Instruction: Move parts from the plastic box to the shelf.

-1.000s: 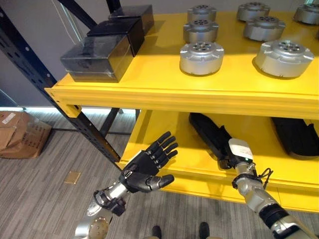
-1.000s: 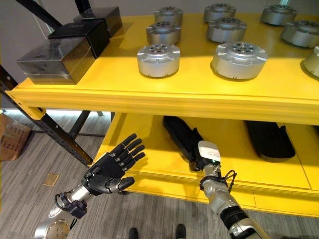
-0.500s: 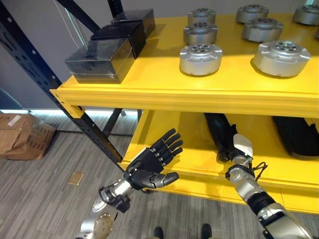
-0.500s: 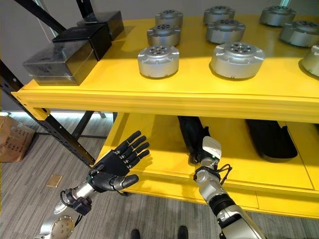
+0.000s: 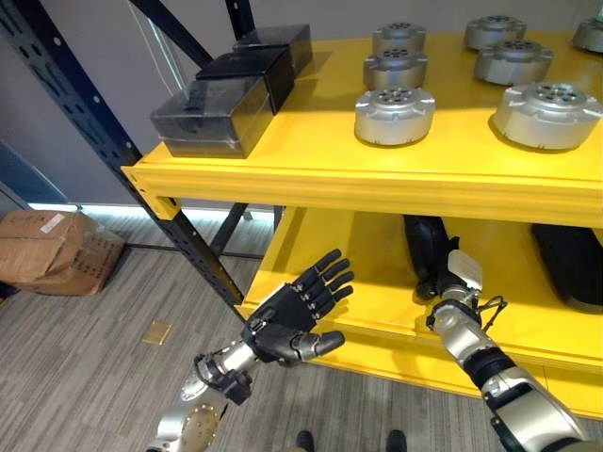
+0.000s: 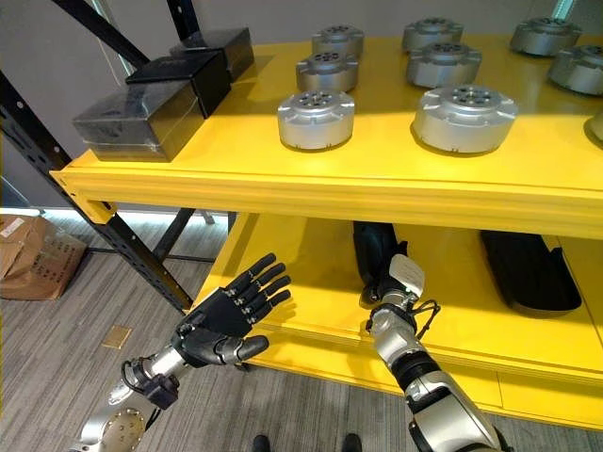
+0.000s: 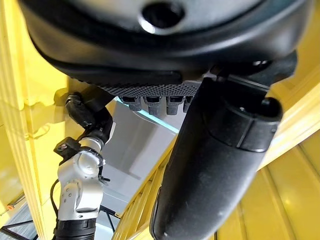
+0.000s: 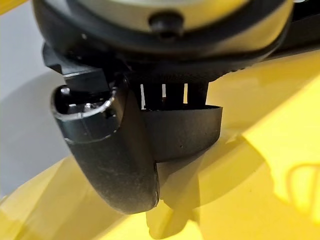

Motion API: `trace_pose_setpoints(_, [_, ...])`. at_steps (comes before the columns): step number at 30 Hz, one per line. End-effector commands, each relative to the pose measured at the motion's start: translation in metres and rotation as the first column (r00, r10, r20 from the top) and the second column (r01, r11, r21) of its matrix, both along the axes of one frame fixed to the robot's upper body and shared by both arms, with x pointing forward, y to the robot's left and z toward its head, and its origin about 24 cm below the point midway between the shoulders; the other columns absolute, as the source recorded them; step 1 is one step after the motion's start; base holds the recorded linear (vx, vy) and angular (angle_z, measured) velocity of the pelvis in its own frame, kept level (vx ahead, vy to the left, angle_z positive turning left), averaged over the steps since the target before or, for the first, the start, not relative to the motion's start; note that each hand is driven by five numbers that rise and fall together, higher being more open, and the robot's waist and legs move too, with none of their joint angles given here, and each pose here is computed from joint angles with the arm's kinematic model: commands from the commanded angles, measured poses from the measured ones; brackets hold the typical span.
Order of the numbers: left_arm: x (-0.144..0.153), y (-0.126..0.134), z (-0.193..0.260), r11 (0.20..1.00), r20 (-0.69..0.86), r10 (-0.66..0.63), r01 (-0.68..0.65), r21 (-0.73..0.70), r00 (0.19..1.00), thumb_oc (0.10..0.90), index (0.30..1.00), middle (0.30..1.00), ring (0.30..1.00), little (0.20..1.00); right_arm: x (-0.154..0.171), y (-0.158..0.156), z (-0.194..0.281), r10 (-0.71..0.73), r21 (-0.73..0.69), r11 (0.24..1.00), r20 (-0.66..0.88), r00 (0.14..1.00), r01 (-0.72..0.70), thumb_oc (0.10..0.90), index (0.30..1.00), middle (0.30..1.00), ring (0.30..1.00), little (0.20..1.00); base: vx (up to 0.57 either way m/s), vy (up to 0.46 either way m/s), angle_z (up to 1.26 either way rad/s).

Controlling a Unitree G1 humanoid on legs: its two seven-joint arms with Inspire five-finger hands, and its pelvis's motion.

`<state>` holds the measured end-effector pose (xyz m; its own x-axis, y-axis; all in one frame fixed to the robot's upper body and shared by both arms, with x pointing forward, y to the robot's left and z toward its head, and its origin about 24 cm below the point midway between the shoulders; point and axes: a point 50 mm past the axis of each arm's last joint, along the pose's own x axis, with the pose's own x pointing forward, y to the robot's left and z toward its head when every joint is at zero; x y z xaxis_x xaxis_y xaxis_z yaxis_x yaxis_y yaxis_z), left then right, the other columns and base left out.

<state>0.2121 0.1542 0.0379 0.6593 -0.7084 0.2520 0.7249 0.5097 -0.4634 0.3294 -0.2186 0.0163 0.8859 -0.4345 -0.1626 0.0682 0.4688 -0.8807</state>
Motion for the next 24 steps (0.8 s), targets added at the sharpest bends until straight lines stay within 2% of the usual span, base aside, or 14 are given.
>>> trace_pose_setpoints(1, [0.020,-0.016,0.040,0.997,0.201,-0.056,0.065,-0.039,0.978,0.900,1.000,1.000,1.000,1.000,0.025,0.012,0.024,-0.065,0.108,0.992,0.039,0.997,0.061,0.400,0.300,0.300,0.300,0.300,0.00,0.018,0.04])
trace_pose_setpoints(14, [0.020,-0.019,0.040,0.996,0.192,-0.067,0.076,-0.040,0.979,0.900,1.000,1.000,1.000,1.000,0.017,-0.009,0.012,-0.267,0.131,0.954,-0.034,0.963,0.270,0.400,0.300,0.300,0.300,0.300,0.00,0.008,0.03])
trace_pose_setpoints(24, [0.021,-0.019,0.041,0.996,0.192,-0.077,0.085,-0.033,0.978,0.900,1.000,1.000,1.000,1.000,0.012,-0.020,0.005,-0.309,0.114,0.942,-0.071,0.948,0.316,0.400,0.300,0.300,0.300,0.300,0.00,-0.002,0.01])
